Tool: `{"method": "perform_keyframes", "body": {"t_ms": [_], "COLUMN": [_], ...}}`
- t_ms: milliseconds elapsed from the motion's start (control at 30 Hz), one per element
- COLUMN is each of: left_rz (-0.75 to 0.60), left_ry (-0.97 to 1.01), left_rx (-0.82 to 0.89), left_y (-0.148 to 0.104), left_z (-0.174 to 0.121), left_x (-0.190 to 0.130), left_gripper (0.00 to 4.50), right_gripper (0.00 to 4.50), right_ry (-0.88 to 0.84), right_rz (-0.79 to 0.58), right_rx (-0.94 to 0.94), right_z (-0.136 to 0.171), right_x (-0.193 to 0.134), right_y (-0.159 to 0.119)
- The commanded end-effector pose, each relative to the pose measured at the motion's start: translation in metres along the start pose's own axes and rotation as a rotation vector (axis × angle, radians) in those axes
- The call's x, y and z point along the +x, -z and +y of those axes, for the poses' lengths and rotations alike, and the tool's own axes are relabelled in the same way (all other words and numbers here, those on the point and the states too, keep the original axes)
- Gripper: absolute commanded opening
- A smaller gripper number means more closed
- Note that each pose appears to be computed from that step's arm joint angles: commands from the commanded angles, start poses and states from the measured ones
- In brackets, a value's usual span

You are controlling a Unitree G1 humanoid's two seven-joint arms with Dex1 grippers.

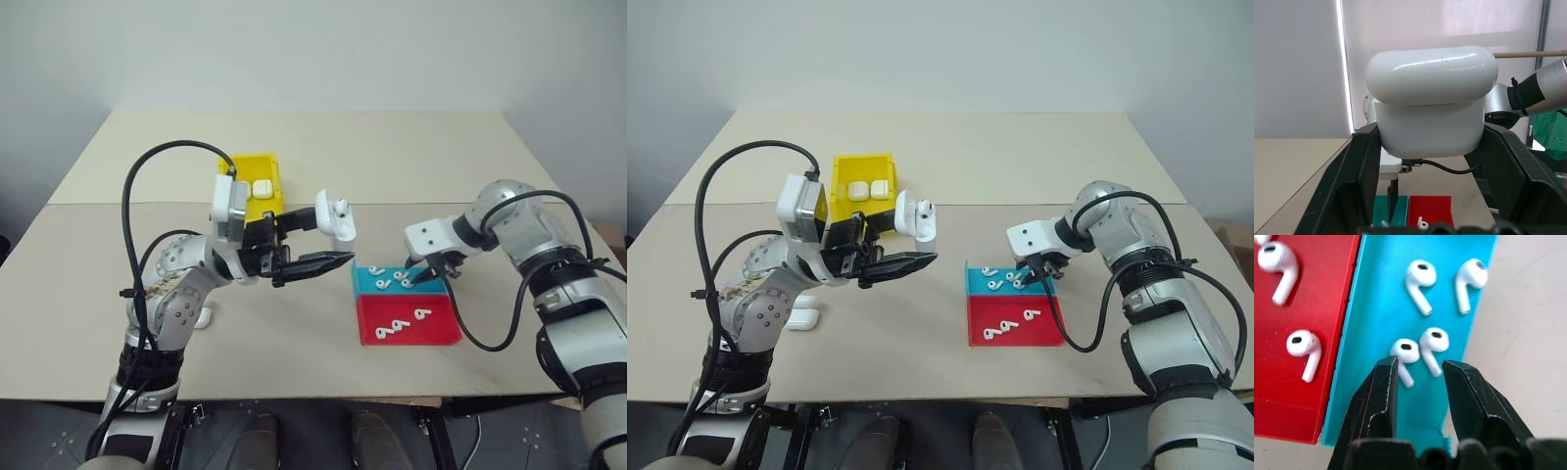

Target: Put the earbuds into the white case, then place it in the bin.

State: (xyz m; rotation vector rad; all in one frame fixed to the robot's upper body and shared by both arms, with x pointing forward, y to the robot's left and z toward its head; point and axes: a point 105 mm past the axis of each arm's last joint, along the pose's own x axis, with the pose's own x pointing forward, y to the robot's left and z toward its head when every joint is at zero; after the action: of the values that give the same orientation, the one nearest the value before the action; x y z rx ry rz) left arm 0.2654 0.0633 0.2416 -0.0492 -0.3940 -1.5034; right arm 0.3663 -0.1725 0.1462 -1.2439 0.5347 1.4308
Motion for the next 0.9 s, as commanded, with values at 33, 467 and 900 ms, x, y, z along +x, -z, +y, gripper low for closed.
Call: {"method": "perform_keyframes", "body": {"t_ms": [33,467,900], "left_rz": [-0.025,-0.021,-0.016], "left_ry": [0.024,0.011,-0.011], "left_rx": [0.034,0.039,0.045], "left_y": [-0.008,-0.008,-0.009], "left_z": [-0.004,-0.004,-0.007], "left_x": [0.004,0.002,-0.001], "left_gripper": [2.74,2.74,2.74], "right_gripper": [1.82,1.82,1.82], "right_ry": [-0.031,-0.068,-0.063], "right_rz": [-0.031,0.049,0.067], "right_rx": [-0.029,-0.211,-0.258], "right_z": [0.006,0.010,0.004], "right_x": [-0.005,0.005,0.007], "right_y": [-0.005,0.000,-0.001]}}
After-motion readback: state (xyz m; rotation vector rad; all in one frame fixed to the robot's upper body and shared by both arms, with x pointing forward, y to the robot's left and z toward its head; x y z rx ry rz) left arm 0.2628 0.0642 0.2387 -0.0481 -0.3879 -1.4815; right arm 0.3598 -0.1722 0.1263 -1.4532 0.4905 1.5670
